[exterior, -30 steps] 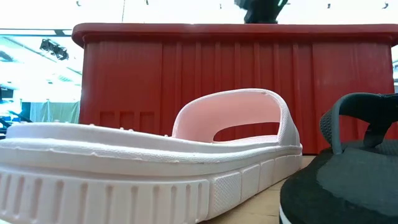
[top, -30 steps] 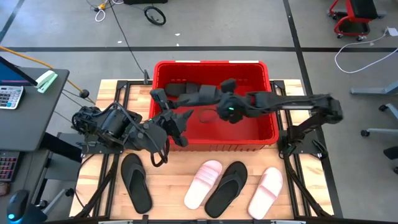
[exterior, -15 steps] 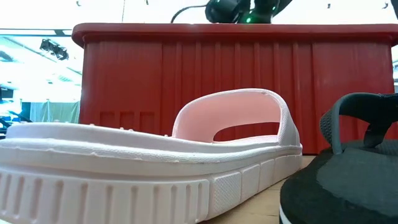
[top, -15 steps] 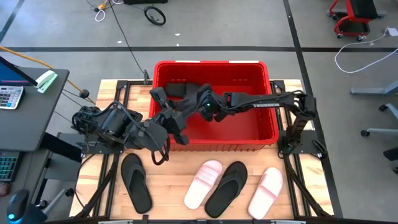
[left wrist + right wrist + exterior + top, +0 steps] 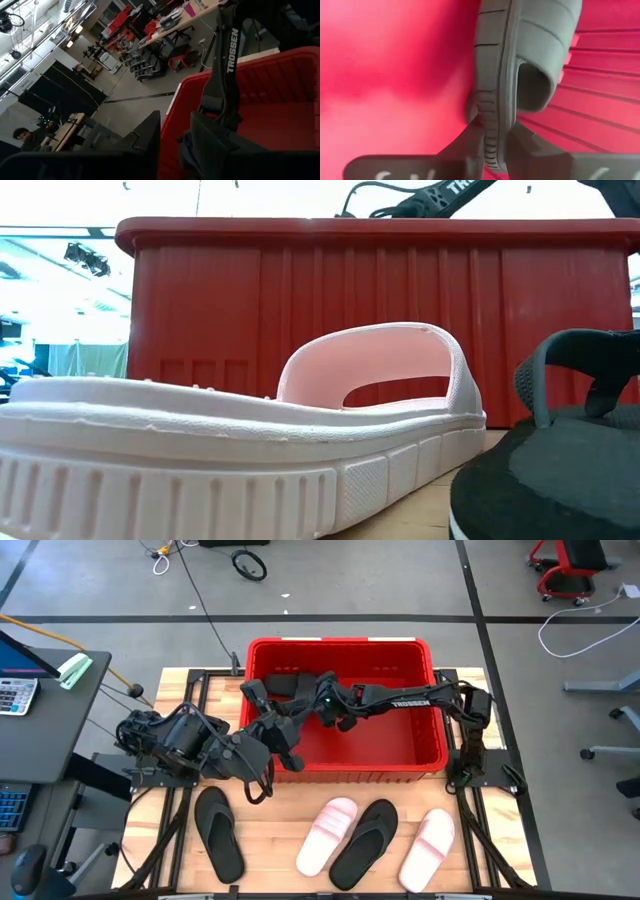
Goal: Pick and place slides into bin
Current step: Put the black slide into the red bin and align it with the other black slide
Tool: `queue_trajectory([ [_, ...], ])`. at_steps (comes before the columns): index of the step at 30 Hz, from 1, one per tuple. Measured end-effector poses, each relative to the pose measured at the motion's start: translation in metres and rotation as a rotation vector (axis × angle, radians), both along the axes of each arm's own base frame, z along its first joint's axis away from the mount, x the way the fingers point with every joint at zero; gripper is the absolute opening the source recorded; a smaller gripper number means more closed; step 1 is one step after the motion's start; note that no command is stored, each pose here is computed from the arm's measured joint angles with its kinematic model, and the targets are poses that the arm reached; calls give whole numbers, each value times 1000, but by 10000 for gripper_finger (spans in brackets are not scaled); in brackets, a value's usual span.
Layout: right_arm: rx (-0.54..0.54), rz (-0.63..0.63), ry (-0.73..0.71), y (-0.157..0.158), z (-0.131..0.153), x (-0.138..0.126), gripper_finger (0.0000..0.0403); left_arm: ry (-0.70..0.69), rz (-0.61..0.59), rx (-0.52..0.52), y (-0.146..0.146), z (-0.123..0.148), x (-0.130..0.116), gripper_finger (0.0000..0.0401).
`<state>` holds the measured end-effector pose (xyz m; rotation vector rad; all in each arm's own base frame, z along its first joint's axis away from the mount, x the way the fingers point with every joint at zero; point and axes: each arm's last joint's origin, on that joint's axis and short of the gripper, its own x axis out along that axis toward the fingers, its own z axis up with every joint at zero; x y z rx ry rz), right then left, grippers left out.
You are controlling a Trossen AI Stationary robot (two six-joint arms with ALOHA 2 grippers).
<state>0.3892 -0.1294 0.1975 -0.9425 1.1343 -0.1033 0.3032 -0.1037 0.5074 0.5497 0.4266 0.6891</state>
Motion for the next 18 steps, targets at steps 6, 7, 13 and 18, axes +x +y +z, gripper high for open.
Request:
queue_trajectory([
  [6,87,61,-49,4,3,2,88,-23,8,-23,1,0,0,120],
  [7,104,79,-50,4,2,2,93,-33,10,-33,0,0,0,121],
  [13,161,105,-20,5,-13,5,131,-76,22,-76,0,0,0,116],
  [18,182,68,-11,4,-20,6,168,-76,22,-77,0,0,0,110],
])
